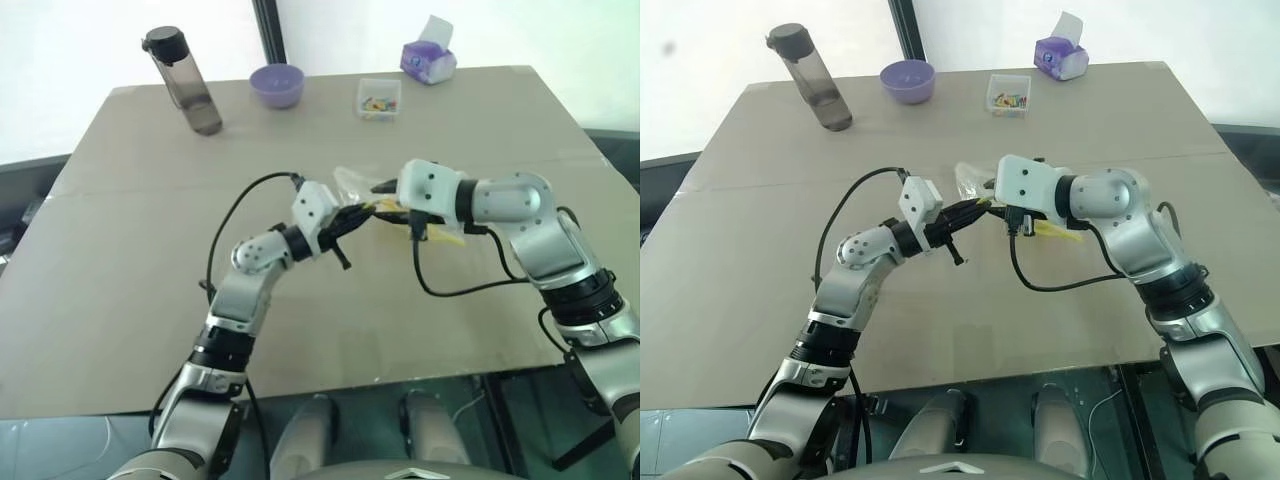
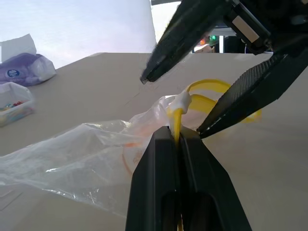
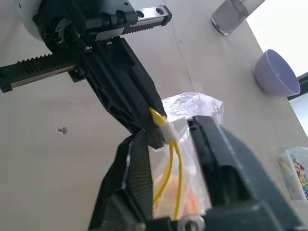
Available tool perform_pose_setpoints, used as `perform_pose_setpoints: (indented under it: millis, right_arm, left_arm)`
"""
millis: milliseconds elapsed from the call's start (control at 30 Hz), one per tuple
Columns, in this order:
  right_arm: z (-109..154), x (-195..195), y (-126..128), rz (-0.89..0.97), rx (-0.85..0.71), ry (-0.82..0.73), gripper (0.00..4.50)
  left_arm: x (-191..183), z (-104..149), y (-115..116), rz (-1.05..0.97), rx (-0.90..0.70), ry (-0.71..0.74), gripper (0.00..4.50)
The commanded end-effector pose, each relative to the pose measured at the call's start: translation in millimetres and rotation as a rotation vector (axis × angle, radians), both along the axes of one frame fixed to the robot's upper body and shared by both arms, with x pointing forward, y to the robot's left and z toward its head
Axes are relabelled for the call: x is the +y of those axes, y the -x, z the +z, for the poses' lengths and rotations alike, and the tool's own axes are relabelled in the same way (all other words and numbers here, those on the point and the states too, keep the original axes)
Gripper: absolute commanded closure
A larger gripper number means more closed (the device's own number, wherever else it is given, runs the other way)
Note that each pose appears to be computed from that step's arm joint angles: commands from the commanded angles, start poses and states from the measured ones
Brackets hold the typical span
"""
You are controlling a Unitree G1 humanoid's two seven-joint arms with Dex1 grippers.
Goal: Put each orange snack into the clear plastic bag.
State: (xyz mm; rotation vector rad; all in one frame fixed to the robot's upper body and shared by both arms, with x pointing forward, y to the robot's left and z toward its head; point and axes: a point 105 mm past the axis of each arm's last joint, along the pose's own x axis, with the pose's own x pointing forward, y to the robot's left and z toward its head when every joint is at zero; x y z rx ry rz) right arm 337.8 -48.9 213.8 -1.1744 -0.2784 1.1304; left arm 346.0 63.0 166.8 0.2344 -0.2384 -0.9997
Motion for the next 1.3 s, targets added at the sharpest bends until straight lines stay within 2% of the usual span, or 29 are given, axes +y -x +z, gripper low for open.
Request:
perform_pose_setpoints:
  millis: [33,600,1300]
  right_arm:
    - [16,1,1,0.007,-0.062,-0.017,4.46]
    - [16,-8,-2,-0.027,-0.068,-0.008,4.46]
    - [4,-40,-11,-0.175,0.009,-0.052,4.46]
  left_arm:
    - [-1,12,1,-0.010,-0.047,0.014,4.50]
    - [1,11,-1,-0.006,-0.042,0.010,4.50]
    - [32,24,-20,0.150,-0.104,0.035,4.50]
